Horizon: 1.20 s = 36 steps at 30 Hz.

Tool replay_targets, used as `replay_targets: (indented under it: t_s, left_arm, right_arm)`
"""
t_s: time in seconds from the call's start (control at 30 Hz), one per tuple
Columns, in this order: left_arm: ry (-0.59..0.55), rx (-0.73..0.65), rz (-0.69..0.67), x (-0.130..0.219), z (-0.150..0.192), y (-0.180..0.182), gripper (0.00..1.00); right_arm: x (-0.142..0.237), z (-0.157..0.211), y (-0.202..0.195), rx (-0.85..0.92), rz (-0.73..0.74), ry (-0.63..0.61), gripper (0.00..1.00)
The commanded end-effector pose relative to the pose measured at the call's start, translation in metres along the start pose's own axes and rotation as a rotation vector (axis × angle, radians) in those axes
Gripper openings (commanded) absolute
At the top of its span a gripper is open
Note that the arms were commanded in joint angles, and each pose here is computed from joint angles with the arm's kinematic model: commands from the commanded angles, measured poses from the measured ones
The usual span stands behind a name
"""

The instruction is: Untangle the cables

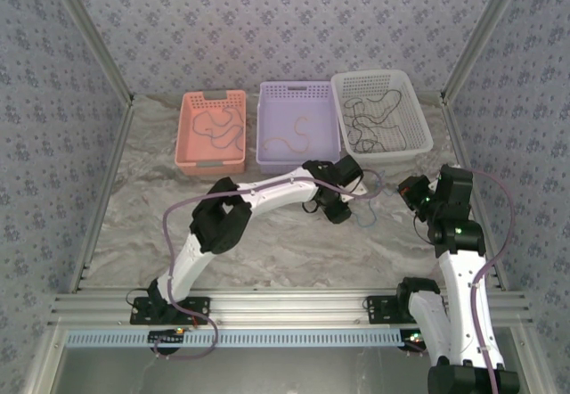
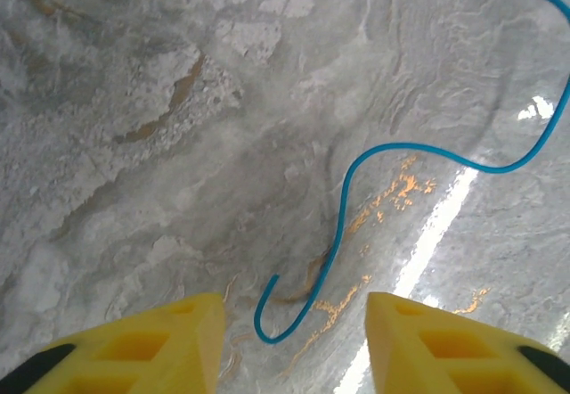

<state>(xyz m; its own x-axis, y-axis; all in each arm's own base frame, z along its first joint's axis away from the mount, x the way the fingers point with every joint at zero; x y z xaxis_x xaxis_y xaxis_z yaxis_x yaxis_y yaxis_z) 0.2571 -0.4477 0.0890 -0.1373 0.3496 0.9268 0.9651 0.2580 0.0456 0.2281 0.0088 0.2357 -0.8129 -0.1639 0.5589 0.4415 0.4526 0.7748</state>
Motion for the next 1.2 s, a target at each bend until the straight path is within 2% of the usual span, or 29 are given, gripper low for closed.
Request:
replay_targets:
  t_s: [0.0,0.13,0.3,0.5,0.57,0.67,0.87,0.97,1.1,1.17]
  left_arm:
    - [0.019,0.007,0.038,-0.008,0.001,0.002,0.42]
    - [0.037,0.01,0.046,-0.015,0.004,0.002,0.38]
    - [0.038,0.014,0.021,-0.018,0.002,0.005,0.38]
    - [-0.011,0.045,0.002,-0.015,-0.008,0.008,0.15]
    - [-0.002,0.066,-0.008,-0.019,0.0,0.008,0.09]
    - [-0.064,0.118,-0.032,-0.01,-0.004,0.012,0.01]
    - [-0.246,0.33,-0.084,0.026,0.001,0.033,0.0]
    - [-0.381,0.472,-0.109,0.062,0.011,0.045,0.0]
    - [-0.541,0.708,-0.197,0.109,0.05,0.065,0.0]
    - [-0.666,0.885,-0.248,0.136,0.083,0.078,0.0]
  right_arm:
    - [0.005,-0.004,0.01,0.021,-0.036,-0.01,0.0]
    - [0.005,-0.004,0.009,0.019,-0.035,-0.011,0.0]
    - [0.005,-0.004,0.01,0.018,-0.04,-0.013,0.0]
    - [0.006,-0.004,0.01,0.017,-0.04,-0.013,0.0]
    - [0.006,-0.003,0.009,0.019,-0.037,-0.012,0.0]
    - [0.007,-0.003,0.007,0.017,-0.031,-0.018,0.0]
    - [0.013,-0.005,0.002,0.018,-0.02,-0.045,0.0]
    - [0.017,-0.004,-0.006,0.008,0.007,-0.048,0.0]
    - [0.025,-0.011,-0.013,-0.042,0.004,-0.1,0.0]
    - [0.028,-0.018,-0.013,-0.091,-0.016,-0.129,0.0]
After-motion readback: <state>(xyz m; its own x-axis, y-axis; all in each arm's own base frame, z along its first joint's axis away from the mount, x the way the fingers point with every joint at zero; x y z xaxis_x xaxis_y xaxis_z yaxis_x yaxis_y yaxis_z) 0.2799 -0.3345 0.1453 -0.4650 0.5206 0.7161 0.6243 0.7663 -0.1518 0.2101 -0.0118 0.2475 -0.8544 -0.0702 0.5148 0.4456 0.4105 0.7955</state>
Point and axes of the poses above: each hand's point on the last joint's axis, 136 mm out from that joint toward the fingers, its own x axis back along the fingers, its own y axis along the line the jaws close on, z = x × y, the point moved 4 cm from there along x, back along the fingers, and after that the axes turned 11 degrees about -x, right-handed, at the moved point
